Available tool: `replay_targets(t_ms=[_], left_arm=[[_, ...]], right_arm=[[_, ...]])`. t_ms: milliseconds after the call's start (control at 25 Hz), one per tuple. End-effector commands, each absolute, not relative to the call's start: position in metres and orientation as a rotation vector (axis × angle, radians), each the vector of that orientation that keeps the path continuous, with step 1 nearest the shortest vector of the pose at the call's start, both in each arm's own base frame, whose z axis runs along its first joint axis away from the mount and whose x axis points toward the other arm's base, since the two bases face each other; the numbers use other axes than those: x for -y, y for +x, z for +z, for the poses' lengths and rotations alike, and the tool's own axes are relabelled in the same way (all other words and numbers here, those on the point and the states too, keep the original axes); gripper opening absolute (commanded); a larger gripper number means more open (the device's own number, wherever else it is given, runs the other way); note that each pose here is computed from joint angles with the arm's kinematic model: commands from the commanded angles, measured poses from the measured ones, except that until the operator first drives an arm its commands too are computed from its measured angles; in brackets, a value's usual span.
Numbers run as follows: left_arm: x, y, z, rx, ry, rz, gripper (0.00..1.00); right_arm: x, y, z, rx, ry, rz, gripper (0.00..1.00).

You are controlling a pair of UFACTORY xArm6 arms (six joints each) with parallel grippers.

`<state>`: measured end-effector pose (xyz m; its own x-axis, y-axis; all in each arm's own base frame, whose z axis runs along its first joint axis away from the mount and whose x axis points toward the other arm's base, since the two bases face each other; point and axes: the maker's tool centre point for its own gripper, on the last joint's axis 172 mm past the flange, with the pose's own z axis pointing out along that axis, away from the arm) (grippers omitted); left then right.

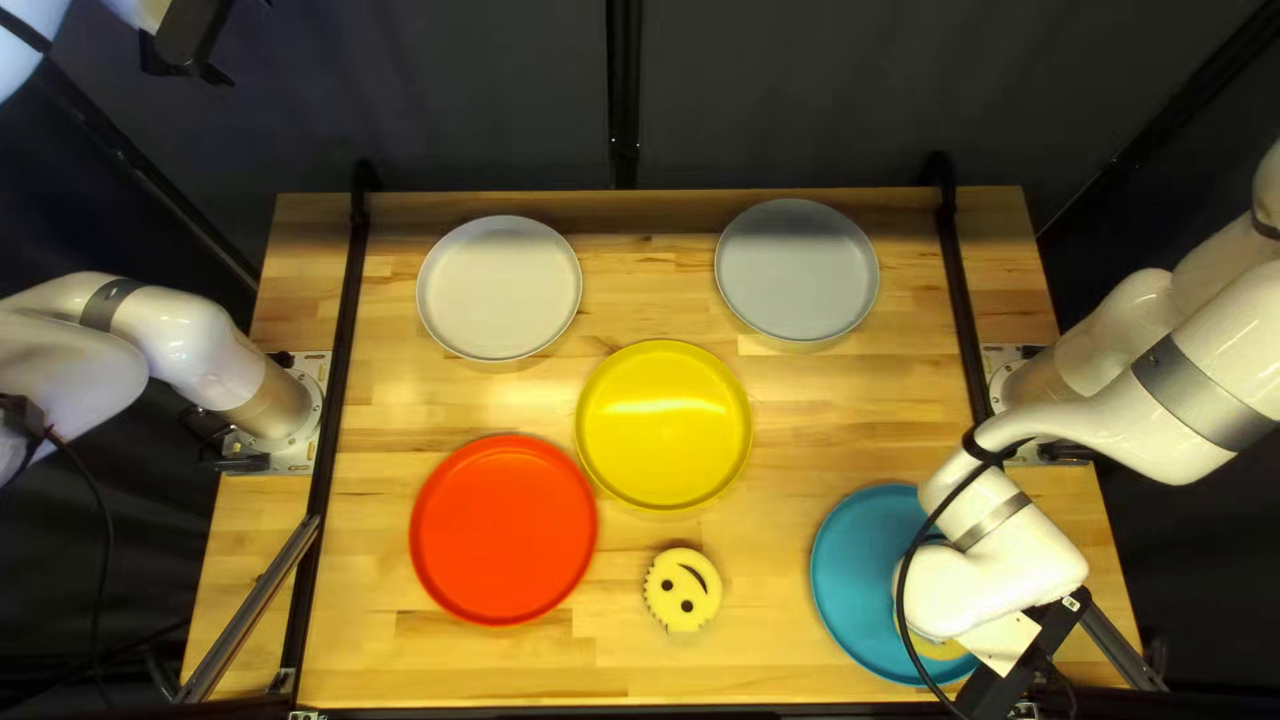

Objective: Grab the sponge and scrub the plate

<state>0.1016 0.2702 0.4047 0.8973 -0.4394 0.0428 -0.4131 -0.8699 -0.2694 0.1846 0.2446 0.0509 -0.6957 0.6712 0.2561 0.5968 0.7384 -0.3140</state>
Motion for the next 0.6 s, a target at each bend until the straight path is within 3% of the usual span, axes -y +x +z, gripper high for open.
replay_targets(t_ms=[40, 600], left_arm=[[-0.270, 0.102, 0.405, -0.642, -2.809, -0.149, 1.00], [-0.270, 0.102, 0.405, -0.642, -2.809, -0.149, 1.00]], right_arm=[[-0.228, 0.185, 0.050, 2.585, -0.994, 0.278, 0.00], [-0.184, 0.191, 0.057, 2.566, -1.049, 0.249, 0.00]])
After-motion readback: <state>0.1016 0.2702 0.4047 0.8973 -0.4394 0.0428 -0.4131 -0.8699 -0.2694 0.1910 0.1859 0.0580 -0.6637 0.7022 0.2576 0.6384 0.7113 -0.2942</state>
